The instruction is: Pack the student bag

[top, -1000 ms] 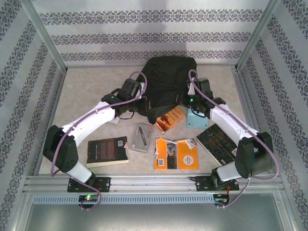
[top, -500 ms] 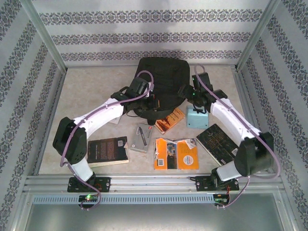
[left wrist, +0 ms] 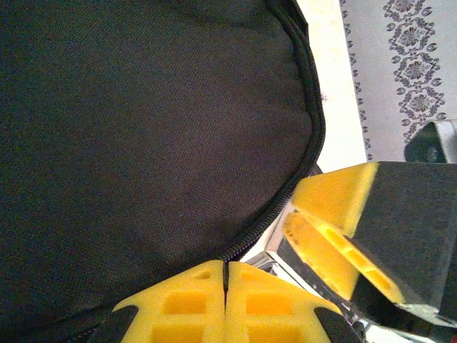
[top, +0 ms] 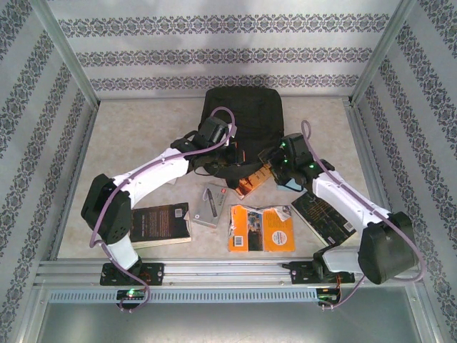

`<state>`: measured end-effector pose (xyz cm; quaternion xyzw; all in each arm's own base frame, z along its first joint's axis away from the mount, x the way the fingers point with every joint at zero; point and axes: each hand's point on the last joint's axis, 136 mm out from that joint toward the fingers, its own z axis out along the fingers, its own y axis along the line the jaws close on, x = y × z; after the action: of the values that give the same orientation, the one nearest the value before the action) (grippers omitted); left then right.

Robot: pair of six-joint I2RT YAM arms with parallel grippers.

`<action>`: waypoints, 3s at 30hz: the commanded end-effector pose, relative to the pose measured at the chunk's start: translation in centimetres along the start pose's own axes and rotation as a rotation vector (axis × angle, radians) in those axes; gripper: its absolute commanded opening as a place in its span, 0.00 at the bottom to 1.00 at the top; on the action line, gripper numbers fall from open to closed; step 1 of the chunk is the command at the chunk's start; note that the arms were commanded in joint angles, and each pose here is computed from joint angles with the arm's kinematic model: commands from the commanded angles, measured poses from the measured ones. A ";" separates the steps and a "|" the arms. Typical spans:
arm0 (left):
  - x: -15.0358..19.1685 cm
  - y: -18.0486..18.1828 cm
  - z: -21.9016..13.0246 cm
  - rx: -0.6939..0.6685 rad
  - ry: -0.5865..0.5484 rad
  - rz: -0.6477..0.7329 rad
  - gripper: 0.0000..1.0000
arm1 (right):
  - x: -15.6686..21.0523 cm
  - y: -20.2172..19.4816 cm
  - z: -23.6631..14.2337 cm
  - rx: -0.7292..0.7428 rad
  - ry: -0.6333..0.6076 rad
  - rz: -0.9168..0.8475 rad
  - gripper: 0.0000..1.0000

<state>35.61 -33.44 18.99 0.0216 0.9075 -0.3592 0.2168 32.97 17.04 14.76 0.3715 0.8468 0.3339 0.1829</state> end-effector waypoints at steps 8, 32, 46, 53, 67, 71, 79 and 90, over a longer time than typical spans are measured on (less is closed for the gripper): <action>-1.0 -2.3 -2.1 0.062 -0.076 0.027 0.00 | 1.4 3.8 2.9 -0.159 0.067 0.000 0.55; -1.7 6.0 -4.7 -0.152 -0.133 0.009 0.00 | -1.3 -0.5 1.9 -0.014 -0.042 -0.139 0.00; -2.3 8.8 -7.3 -0.219 -0.175 -0.010 0.00 | -5.9 0.5 1.4 0.046 -0.017 -0.333 0.00; -2.2 6.0 -6.4 -0.124 -0.146 -0.002 0.00 | -7.2 3.9 2.7 -0.015 0.049 -0.389 0.11; -3.4 -1.3 -2.0 0.034 -0.116 0.024 0.00 | -5.2 2.4 -3.8 0.086 -0.112 -0.135 0.52; -3.3 -2.8 -2.0 0.060 -0.117 0.031 0.00 | -2.4 0.8 -4.0 0.069 -0.053 0.004 0.48; -1.7 -5.7 -1.1 0.107 -0.095 0.063 0.00 | 0.4 0.1 -2.5 0.009 0.012 0.150 0.59; 0.2 -4.8 -0.8 0.099 -0.074 0.059 0.00 | 0.3 2.5 0.6 -0.060 0.050 0.155 0.61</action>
<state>34.35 -35.91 20.73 0.0432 0.8950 -0.3732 0.2405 33.30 17.60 14.55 0.4288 0.8216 0.3504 0.1351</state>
